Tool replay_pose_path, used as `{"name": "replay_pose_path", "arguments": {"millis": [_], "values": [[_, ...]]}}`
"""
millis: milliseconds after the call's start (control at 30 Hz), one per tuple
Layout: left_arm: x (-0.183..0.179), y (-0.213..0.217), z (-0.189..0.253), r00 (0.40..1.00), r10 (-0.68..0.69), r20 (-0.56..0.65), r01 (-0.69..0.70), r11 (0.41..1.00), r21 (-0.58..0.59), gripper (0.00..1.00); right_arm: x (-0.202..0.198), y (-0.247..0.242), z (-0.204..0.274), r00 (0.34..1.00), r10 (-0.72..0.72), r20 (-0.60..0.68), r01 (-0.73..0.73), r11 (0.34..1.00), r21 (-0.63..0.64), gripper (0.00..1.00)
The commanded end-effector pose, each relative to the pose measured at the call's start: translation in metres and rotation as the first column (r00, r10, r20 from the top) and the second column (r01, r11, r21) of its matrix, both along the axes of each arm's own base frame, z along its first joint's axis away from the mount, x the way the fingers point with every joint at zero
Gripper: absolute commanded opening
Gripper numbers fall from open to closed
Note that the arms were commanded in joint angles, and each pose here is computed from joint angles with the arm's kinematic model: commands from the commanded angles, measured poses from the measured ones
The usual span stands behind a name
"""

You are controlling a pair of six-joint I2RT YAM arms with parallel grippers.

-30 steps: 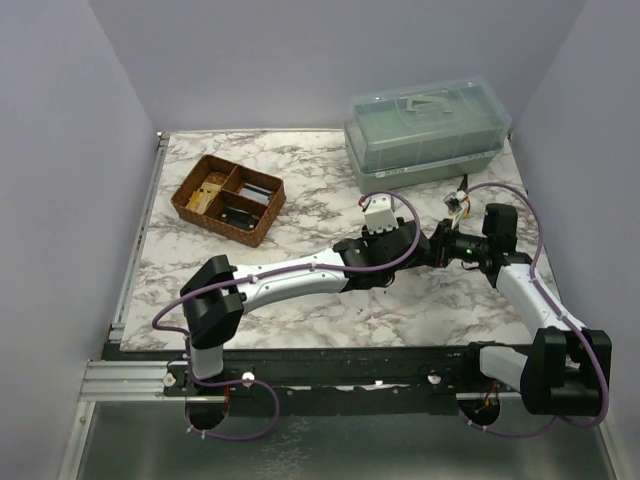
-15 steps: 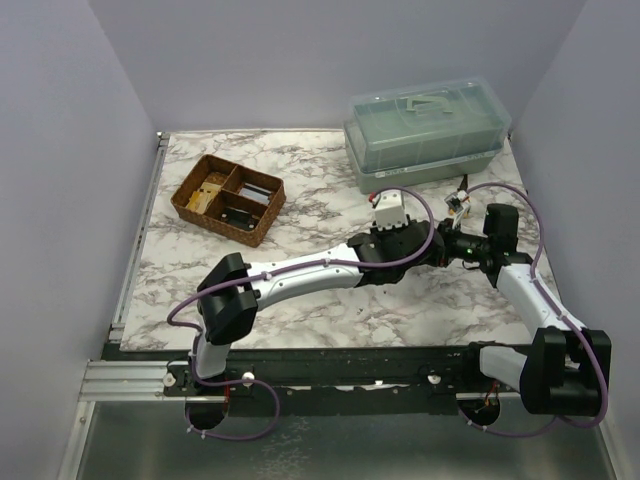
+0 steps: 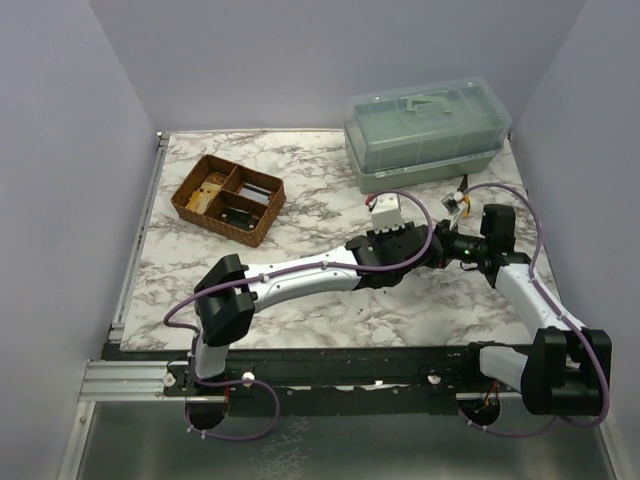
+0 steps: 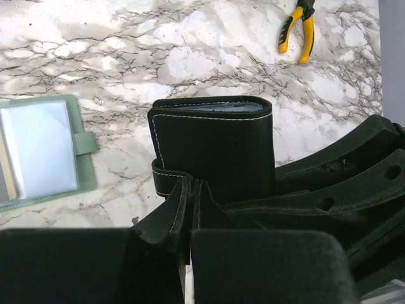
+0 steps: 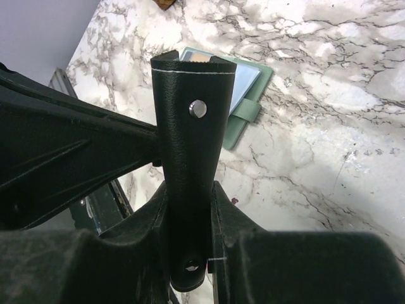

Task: Take the credit cards out of the card holder
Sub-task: Open the card holder.

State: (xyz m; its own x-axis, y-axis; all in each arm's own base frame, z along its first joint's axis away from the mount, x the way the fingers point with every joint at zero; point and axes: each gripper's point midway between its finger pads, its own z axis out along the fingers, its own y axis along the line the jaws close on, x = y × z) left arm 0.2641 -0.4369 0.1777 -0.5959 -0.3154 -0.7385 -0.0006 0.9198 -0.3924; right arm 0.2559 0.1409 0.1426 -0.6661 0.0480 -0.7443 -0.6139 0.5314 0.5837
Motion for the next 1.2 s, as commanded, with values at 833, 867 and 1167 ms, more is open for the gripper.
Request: {"name": "replay_pose_path", "arguments": {"millis": [833, 867, 1167], "values": [[-0.094, 0.124, 0.076, 0.684, -0.5, 0.532, 0.701, 0.651, -0.291, 0.99, -0.05, 0.022, 0.078, 0.91, 0.342, 0.234, -0.389, 0.899, 0.202, 0.0], [-0.096, 0.124, 0.079, 0.684, -0.495, 0.536, 0.704, 0.641, -0.307, 0.99, -0.048, 0.021, 0.08, 0.912, 0.34, 0.23, -0.387, 0.9, 0.2, 0.0], [-0.094, 0.104, 0.122, 0.6, -0.445, 0.665, 0.773, 0.536, -0.339, 0.99, -0.05, 0.025, 0.112, 0.87, 0.381, 0.314, -0.453, 0.869, 0.199, 0.0]]}}
